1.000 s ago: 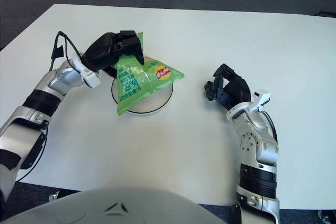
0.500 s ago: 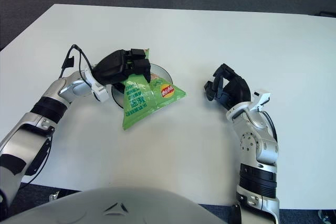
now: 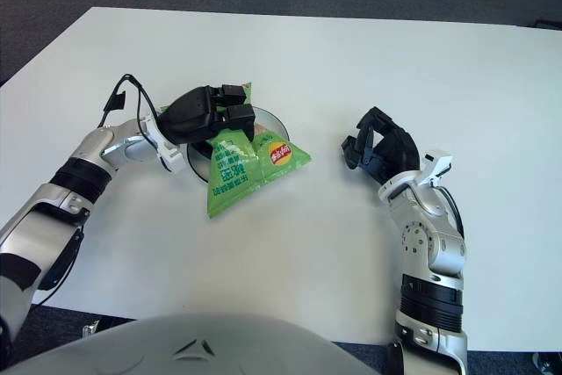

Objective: Put the snack into the plate.

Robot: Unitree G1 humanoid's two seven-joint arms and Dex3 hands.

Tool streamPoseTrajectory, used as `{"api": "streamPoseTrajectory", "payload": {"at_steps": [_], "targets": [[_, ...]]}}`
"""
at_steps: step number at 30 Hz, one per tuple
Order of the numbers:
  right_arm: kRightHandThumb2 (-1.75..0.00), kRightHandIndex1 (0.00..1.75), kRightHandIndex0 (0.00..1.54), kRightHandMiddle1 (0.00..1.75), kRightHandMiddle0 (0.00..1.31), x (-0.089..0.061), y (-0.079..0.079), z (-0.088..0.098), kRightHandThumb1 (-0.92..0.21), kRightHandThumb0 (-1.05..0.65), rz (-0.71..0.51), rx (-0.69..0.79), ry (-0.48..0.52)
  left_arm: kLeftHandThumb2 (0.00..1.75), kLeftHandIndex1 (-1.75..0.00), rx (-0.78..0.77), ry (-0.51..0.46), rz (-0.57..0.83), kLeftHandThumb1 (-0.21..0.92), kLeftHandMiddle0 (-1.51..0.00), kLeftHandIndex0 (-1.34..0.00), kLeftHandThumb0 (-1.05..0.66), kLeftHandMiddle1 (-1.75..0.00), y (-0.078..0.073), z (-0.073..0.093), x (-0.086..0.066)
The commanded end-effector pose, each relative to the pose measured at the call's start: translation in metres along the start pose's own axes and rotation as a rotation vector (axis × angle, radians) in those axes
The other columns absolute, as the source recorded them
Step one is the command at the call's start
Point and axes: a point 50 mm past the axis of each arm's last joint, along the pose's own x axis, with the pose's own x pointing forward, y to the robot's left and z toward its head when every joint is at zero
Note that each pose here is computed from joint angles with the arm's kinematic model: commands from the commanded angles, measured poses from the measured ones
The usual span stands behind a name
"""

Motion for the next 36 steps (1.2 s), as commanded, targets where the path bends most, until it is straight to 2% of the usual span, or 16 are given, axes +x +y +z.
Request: {"api": "streamPoseTrajectory", "payload": {"at_steps": [1, 12, 18, 19, 21, 22, 26, 29, 31, 32, 33, 34, 35, 36], "targets": [[-1.35, 1.75, 1.28, 1.75, 0.64, -0.006, -0.008, -0.028, -0.29, -0.49, -0.053, 0.026, 0.144, 1.56, -1.75, 0.0, 0.011, -0.121, 0.08, -0.83, -0.55, 0.0, -1.65, -0.018, 0.001, -0.007], [-1.35, 1.75, 1.27, 1.75, 0.64, -0.006, -0.008, -0.028, -0.29, -0.49, -0.051, 0.03, 0.143, 1.54, -1.75, 0.05, -0.001, -0.161, 0.11, -0.8, -0.52, 0.0, -1.68, -0.018, 0.002, -0.005], [-1.35, 1.75, 1.27, 1.75, 0.64, -0.006, -0.008, -0.028, -0.29, -0.49, -0.055, 0.032, 0.141, 1.54, -1.75, 0.016, -0.013, -0.179, 0.12, -0.78, -0.52, -0.01, -1.71, -0.018, 0.003, -0.005], [-1.35, 1.75, 1.27, 1.75, 0.64, -0.006, -0.008, -0.028, -0.29, -0.49, -0.056, 0.032, 0.141, 1.6, -1.71, 0.003, -0.016, -0.191, 0.06, -0.82, -0.59, -0.01, -1.72, -0.017, 0.003, -0.005], [-1.35, 1.75, 1.27, 1.75, 0.64, -0.006, -0.008, -0.028, -0.29, -0.49, -0.058, 0.031, 0.14, 1.59, -1.61, -0.026, -0.015, -0.213, 0.04, -0.83, -0.66, -0.01, -1.73, -0.017, 0.003, -0.005], [-1.35, 1.75, 1.27, 1.75, 0.64, -0.006, -0.008, -0.028, -0.29, -0.49, -0.058, 0.031, 0.14, 1.54, -1.66, -0.045, -0.013, -0.227, 0.1, -0.74, -0.62, -0.01, -1.74, -0.017, 0.003, -0.005], [-1.36, 1.75, 1.27, 1.75, 0.64, -0.006, -0.008, -0.028, -0.29, -0.5, -0.057, 0.03, 0.14, 1.37, -1.73, -0.08, -0.022, -0.268, 0.27, -0.55, -0.51, -0.01, -1.74, -0.014, 0.002, -0.004], [-1.36, 1.75, 1.27, 1.75, 0.64, -0.006, -0.008, -0.028, -0.29, -0.5, -0.057, 0.03, 0.14, 1.13, -1.74, -0.084, -0.036, -0.288, 0.47, -0.4, -0.37, -0.01, -1.75, -0.01, 0.002, -0.004], [-1.36, 1.75, 1.27, 1.75, 0.64, -0.006, -0.008, -0.028, -0.29, -0.5, -0.057, 0.029, 0.141, 1.19, -1.59, -0.085, -0.044, -0.302, 0.42, -0.47, -0.19, 0.21, -1.75, -0.008, 0.001, -0.003], [-1.36, 1.75, 1.27, 1.75, 0.64, -0.006, -0.008, -0.028, -0.29, -0.5, -0.058, 0.029, 0.141, 1.14, -1.53, -0.09, -0.056, -0.321, 0.45, -0.47, -0.16, 0.25, -1.73, -0.005, -0.001, -0.003], [-1.36, 1.75, 1.27, 1.75, 0.64, -0.006, -0.008, -0.028, -0.29, -0.5, -0.058, 0.029, 0.142, 1.04, -1.43, -0.094, -0.064, -0.335, 0.5, -0.4, -0.1, 0.08, -1.63, -0.002, -0.002, -0.003], [-1.36, 1.75, 1.27, 1.75, 0.64, -0.006, -0.008, -0.028, -0.29, -0.5, -0.059, 0.029, 0.143, 0.96, -1.34, -0.107, -0.073, -0.35, 0.53, -0.32, -0.06, -0.21, -1.5, 0.001, -0.003, -0.003], [-1.36, 1.75, 1.27, 1.75, 0.64, -0.006, -0.008, -0.028, -0.29, -0.5, -0.059, 0.029, 0.143, 0.88, -1.25, -0.118, -0.078, -0.359, 0.57, -0.24, -0.04, -0.42, -1.36, 0.003, -0.004, -0.004], [-1.36, 1.75, 1.27, 1.75, 0.64, -0.006, -0.009, -0.028, -0.29, -0.5, -0.059, 0.029, 0.144, 0.85, -1.22, -0.135, -0.082, -0.366, 0.59, -0.22, -0.03, -0.49, -1.31, 0.005, -0.005, -0.004]]}}
